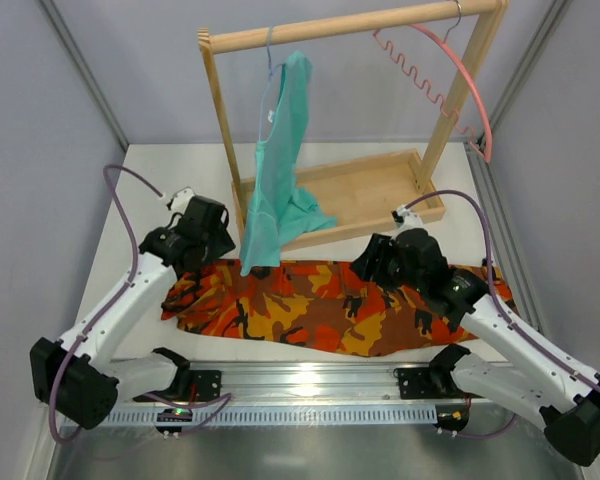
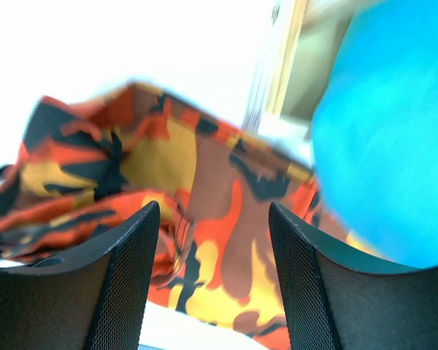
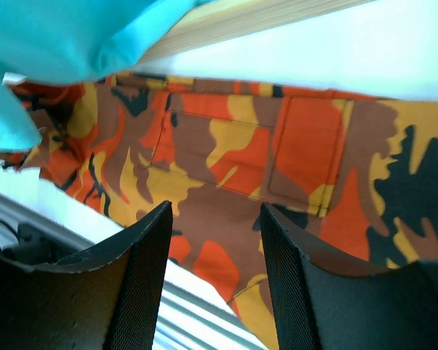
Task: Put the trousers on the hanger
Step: Fold the trousers
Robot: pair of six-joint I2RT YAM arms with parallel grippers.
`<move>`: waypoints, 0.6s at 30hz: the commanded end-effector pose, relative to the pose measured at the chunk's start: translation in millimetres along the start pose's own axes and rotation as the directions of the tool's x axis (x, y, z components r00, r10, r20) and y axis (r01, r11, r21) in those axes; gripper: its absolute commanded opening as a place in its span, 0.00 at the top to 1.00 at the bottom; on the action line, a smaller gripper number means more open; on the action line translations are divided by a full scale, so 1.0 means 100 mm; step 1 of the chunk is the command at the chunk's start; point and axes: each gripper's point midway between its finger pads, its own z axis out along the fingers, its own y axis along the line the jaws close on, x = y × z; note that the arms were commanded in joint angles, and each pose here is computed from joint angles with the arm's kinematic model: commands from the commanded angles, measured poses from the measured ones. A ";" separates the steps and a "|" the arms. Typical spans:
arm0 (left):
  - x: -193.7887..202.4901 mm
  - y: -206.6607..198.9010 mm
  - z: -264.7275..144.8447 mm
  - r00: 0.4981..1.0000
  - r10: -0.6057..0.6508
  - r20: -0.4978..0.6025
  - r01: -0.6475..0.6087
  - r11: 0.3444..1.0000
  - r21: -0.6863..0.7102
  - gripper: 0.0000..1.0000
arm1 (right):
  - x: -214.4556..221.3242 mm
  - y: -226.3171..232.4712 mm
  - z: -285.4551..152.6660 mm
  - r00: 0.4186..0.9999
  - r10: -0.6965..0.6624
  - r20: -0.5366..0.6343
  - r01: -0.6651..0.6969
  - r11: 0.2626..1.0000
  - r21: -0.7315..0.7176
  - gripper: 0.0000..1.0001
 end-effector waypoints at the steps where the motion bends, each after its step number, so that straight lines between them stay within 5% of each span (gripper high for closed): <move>1: -0.29 0.23 -0.10 0.997 0.055 0.049 -0.046 0.984 -0.173 0.38 | -0.11 0.29 -0.07 0.996 -0.058 0.074 0.061 0.998 -0.034 0.45; 6: -0.55 0.24 -0.04 0.997 -0.072 0.024 0.074 0.991 -0.114 0.34 | 0.05 0.84 -0.17 0.985 -0.150 0.085 0.156 0.985 -0.069 0.45; 11: -1.01 0.85 0.14 0.960 -0.271 0.067 0.279 0.947 -0.161 0.33 | 0.30 1.45 -0.25 0.966 -0.248 0.077 0.257 0.956 -0.141 0.45; 18: -0.84 1.33 0.63 0.877 -0.472 -0.084 0.457 0.876 -0.153 0.33 | 0.46 2.60 -0.27 0.909 -0.397 0.130 0.417 0.848 -0.326 0.46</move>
